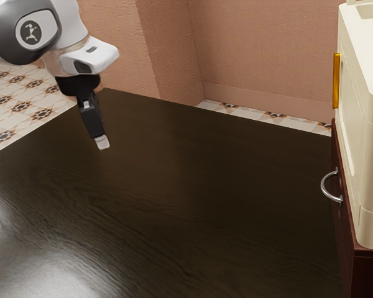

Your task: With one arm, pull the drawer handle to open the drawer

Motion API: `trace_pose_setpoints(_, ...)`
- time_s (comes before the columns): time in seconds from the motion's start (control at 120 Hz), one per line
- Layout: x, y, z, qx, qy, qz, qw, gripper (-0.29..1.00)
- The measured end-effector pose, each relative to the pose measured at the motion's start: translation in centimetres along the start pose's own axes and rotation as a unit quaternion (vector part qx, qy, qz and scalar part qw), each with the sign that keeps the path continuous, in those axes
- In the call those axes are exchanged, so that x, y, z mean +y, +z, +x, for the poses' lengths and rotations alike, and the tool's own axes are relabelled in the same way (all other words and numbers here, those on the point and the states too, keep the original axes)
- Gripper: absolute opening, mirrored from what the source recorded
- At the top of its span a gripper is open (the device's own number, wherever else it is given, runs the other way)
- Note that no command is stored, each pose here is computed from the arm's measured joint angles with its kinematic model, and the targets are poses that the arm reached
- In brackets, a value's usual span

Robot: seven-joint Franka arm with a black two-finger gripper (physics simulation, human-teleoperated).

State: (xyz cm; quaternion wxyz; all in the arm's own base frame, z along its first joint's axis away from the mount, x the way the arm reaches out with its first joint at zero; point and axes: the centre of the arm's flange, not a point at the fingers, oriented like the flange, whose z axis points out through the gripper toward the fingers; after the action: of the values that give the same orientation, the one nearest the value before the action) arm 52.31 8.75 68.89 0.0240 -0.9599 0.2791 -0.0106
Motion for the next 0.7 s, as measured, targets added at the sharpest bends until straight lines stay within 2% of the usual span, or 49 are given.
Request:
trace_pose_setpoints(0.217, 0.1, -1.3, 0.8, 0.026, 0.069, 0.025, 0.997, 0.70)
trace_pose_setpoints(0.325, 0.7, -1.6, 1.6, 0.042, 0.099, 0.020, 0.994, 0.70)
trace_pose_setpoints(0.458, 0.4, -0.6, 3.5, 0.050, 0.191, 0.026, 0.980, 0.70)
trace_pose_setpoints(0.525, 0.2, 0.5, 5.1, 0.063, 0.258, 0.030, 0.964, 0.70)
trace_pose_setpoints(0.592, 0.9, 1.5, 7.3, 0.085, 0.333, 0.030, 0.939, 0.70)
trace_pose_setpoints(0.642, 2.7, 1.7, 9.4, 0.098, 0.397, 0.039, 0.912, 0.70)
trace_pose_setpoints(0.7, 6.0, 1.6, 12.2, 0.115, 0.476, 0.049, 0.870, 0.70)
